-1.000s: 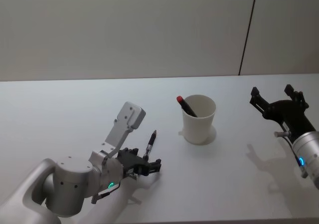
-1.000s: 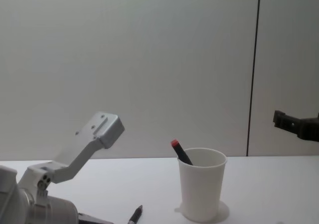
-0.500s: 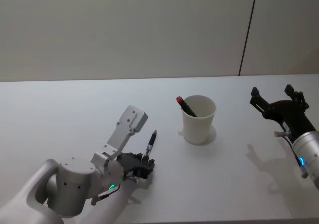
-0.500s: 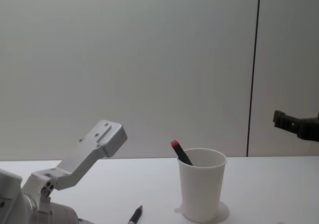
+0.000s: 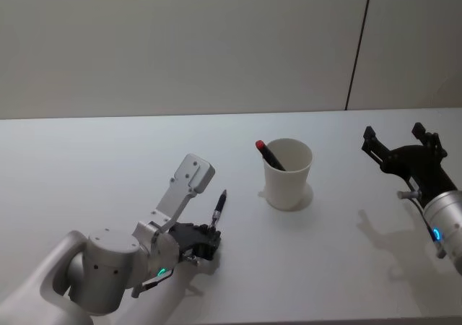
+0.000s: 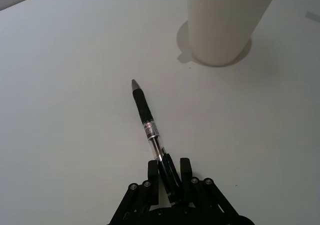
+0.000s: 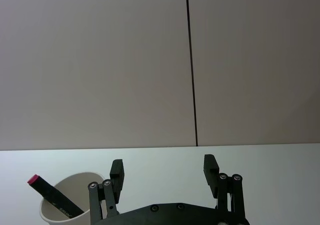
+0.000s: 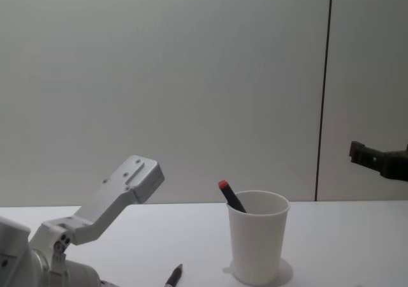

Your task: Place the pen into the pen holder.

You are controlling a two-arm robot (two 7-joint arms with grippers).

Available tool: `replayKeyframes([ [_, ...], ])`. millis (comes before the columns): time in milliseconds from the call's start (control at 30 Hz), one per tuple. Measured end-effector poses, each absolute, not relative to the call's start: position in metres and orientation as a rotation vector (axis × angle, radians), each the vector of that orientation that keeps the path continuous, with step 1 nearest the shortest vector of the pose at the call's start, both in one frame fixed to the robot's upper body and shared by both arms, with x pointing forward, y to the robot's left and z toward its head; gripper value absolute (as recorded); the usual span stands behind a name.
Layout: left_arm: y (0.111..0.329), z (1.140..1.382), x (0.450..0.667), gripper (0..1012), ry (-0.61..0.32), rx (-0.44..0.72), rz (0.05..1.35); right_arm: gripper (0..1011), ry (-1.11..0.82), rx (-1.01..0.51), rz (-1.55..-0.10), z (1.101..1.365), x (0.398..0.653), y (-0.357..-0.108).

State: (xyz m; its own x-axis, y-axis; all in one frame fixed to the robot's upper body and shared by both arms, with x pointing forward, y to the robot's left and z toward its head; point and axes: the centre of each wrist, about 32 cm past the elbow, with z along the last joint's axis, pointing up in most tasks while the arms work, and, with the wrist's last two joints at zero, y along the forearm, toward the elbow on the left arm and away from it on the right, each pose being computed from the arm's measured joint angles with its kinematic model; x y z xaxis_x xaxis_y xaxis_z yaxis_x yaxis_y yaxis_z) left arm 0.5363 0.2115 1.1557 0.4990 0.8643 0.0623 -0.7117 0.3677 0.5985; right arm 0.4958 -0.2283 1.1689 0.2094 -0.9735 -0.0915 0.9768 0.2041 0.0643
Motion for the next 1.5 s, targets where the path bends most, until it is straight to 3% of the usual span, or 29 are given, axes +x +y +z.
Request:
replayKeyframes([
  [300, 0.213, 1.161, 0.535, 179, 0.267, 0.627, 1.035, 1001, 0.033, 0.117, -1.36, 1.169, 0.496, -0.228],
  [900, 0.217, 1.176, 0.532, 176, 0.214, 0.608, 1.065, 1001, 0.033, 0.117, -1.36, 1.169, 0.496, -0.228],
  [1500, 0.218, 1.188, 0.51, 175, 0.038, 0.518, 1.206, 1001, 0.033, 0.117, -1.36, 1.169, 0.496, -0.228],
])
